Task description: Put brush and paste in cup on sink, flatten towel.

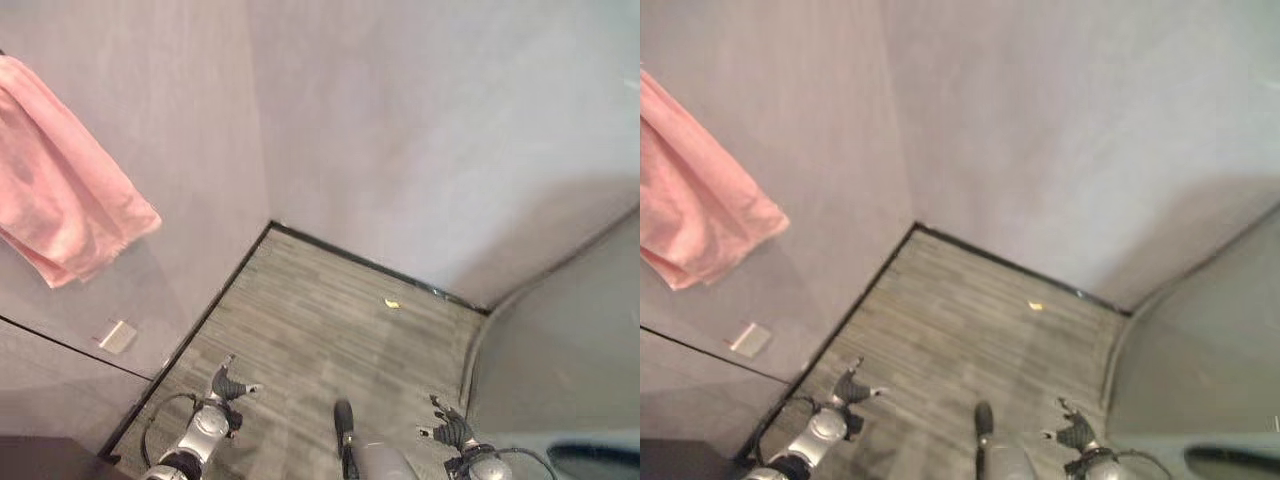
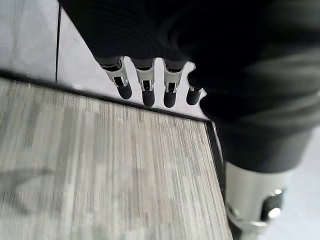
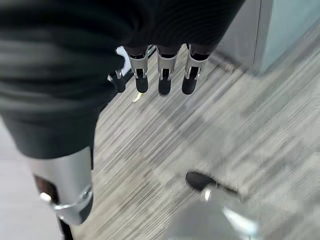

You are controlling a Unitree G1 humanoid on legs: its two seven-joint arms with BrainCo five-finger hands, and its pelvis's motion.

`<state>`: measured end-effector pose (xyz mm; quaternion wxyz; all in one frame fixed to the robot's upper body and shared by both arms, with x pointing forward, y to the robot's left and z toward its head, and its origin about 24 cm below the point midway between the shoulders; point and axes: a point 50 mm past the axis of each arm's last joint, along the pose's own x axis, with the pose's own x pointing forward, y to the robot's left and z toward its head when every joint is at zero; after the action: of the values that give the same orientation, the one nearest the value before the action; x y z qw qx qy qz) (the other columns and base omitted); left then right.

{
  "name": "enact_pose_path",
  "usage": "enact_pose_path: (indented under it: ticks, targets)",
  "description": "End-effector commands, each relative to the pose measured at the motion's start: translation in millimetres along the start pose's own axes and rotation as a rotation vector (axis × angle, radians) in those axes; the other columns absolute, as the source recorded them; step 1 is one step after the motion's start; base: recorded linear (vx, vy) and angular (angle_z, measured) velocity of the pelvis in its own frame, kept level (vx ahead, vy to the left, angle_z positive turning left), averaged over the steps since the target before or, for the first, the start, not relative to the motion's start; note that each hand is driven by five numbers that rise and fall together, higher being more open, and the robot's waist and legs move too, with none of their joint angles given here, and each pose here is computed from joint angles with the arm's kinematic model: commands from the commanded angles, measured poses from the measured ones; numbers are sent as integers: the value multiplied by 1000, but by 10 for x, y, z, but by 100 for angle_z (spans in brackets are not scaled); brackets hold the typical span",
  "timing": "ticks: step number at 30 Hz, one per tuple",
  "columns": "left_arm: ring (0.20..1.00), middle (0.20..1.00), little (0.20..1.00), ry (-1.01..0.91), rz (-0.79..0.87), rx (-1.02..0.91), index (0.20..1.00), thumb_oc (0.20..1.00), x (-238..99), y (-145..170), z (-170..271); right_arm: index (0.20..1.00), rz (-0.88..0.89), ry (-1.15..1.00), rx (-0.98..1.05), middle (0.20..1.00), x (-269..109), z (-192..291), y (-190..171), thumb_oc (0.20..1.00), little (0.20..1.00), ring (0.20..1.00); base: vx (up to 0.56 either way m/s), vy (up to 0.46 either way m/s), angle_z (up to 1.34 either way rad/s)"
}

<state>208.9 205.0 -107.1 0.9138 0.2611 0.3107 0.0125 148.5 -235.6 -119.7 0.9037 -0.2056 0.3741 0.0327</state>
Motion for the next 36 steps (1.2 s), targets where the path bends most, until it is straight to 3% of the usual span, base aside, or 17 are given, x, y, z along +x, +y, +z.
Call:
enact_pose_path:
  ticks: [1, 7, 16, 36]
  targets:
    - [1000, 1000, 1000, -153, 50, -32, 1000, 1000, 139, 183, 444, 1000, -73, -54, -8, 1000, -56, 36, -178, 1000, 1000, 1000, 151, -285, 26]
    - [1000, 1000, 1000, -219, 39, -22, 1000, 1000, 186, 158, 685, 1000, -91, -19, -1, 1000, -113, -70, -204, 1000, 1000, 1000, 159, -167, 69]
    - [1000, 1000, 1000, -189, 47, 10, 1000, 1000, 163, 183, 555, 1000, -103, -68, -15, 1000, -117, 24, -184, 1000, 1000, 1000, 229, 87, 4]
    - [1000, 1000, 1000, -266, -62, 210, 1000, 1000, 82, 98, 514, 1000, 64, -158, 14, 1000, -25, 293, 199, 1000, 1000, 1000, 247, 292, 33]
